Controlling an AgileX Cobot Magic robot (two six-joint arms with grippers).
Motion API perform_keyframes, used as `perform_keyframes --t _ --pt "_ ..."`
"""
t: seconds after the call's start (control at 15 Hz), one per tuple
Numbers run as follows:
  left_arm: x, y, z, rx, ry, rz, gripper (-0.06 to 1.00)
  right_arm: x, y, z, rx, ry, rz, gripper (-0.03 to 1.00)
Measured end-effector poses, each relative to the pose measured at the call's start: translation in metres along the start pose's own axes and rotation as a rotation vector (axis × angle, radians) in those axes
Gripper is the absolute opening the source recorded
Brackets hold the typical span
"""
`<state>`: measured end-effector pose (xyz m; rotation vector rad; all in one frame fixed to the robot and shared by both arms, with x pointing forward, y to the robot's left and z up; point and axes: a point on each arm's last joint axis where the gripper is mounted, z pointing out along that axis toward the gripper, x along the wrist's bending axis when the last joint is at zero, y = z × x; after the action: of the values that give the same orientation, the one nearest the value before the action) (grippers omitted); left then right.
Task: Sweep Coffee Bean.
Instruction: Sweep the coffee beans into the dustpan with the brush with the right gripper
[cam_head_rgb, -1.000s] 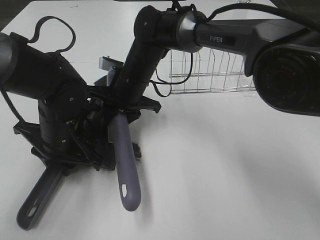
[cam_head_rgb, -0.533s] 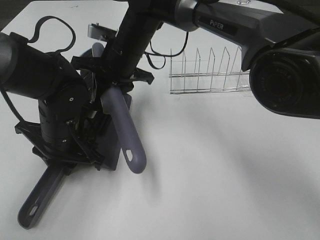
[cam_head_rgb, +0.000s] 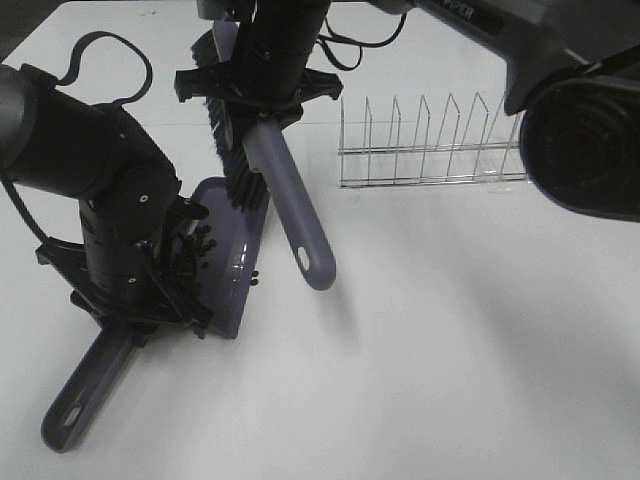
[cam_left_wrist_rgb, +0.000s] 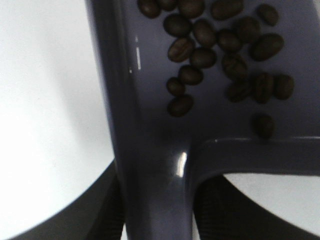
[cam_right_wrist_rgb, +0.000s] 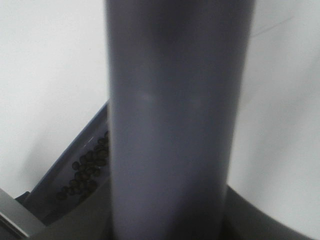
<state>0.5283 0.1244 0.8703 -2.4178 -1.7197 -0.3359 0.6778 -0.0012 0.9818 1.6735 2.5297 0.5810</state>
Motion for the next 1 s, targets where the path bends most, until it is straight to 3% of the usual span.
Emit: perform_keyframes --t 0.4,0.67,1.0 --pt "-0.001 0.000 0.000 0.002 -0.012 0.000 0.35 -0.059 -0.021 -0.039 0.064 -0.162 0.048 0.29" --pt "0.023 0.003 -0.006 -0.004 -0.026 -0.076 0.35 -0.065 -0.048 -0.034 0.173 -0.203 0.042 0.29" --pt "0.052 -0.003 -0.035 -0.007 -0.086 -0.117 0.35 -0.063 -0.051 -0.032 0.187 -0.182 0.053 0.29"
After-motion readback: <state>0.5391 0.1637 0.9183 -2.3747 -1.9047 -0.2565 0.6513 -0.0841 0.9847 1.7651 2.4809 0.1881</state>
